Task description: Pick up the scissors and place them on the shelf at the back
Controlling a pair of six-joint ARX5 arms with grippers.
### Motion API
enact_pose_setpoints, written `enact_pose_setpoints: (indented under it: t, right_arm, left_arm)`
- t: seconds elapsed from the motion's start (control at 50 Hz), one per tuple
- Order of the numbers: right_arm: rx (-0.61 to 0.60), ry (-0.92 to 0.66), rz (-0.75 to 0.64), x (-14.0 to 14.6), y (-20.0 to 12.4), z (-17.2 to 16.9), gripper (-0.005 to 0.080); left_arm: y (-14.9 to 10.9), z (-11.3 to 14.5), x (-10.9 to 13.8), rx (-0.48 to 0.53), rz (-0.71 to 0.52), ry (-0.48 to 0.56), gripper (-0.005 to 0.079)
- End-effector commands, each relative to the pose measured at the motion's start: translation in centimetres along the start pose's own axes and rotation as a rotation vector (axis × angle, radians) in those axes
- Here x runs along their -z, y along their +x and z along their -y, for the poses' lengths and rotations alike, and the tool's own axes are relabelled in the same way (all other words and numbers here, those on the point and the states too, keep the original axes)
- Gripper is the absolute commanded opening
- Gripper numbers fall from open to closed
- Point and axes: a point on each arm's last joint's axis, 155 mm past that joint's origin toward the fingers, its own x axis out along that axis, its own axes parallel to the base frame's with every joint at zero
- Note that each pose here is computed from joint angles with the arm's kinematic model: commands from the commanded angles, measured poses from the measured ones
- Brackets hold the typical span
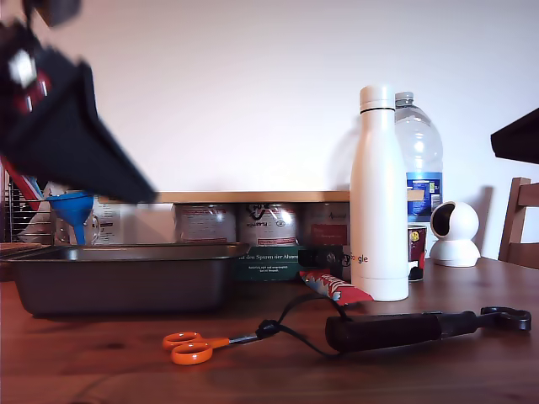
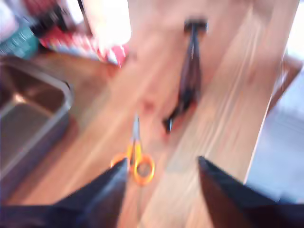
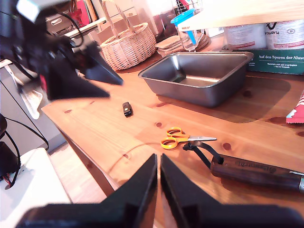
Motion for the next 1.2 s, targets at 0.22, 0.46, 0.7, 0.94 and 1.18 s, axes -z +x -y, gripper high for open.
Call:
enact_pose_setpoints:
  t: [0.22,0.46,0.7,0.94,1.18]
  right_arm:
    - [0.018,-0.002,0.006,0.1,0.1,0.4,-0.0012]
    - [0.041,-0.002,0.010,0.1,0.1,0.8,-0.0012]
    - [0.042,0.002,0.003,0.2,0.1,0.8,-0.0012]
    - [0.041,0.002,0.004,0.2,0.1,0.8,-0.0012]
    - [0.041,0.002,0.004,0.2,0.1,0.8,-0.0012]
  left_arm:
    - [1.9,-0.9,0.1,-0.012,-0.070,0.024,0.0448]
    - [3.8,-1.6,1.1,-0.005,-0.141,0.050,0.0447]
    - [5.5,-1.9,2.0,0.009,-0.175,0.080,0.0447]
    - [6.9,-2.4,3.1,0.006,-0.200,0.084,0.0447]
    - [8.1,-2.9,3.9,-0.004,-0.212,0.095,0.0447]
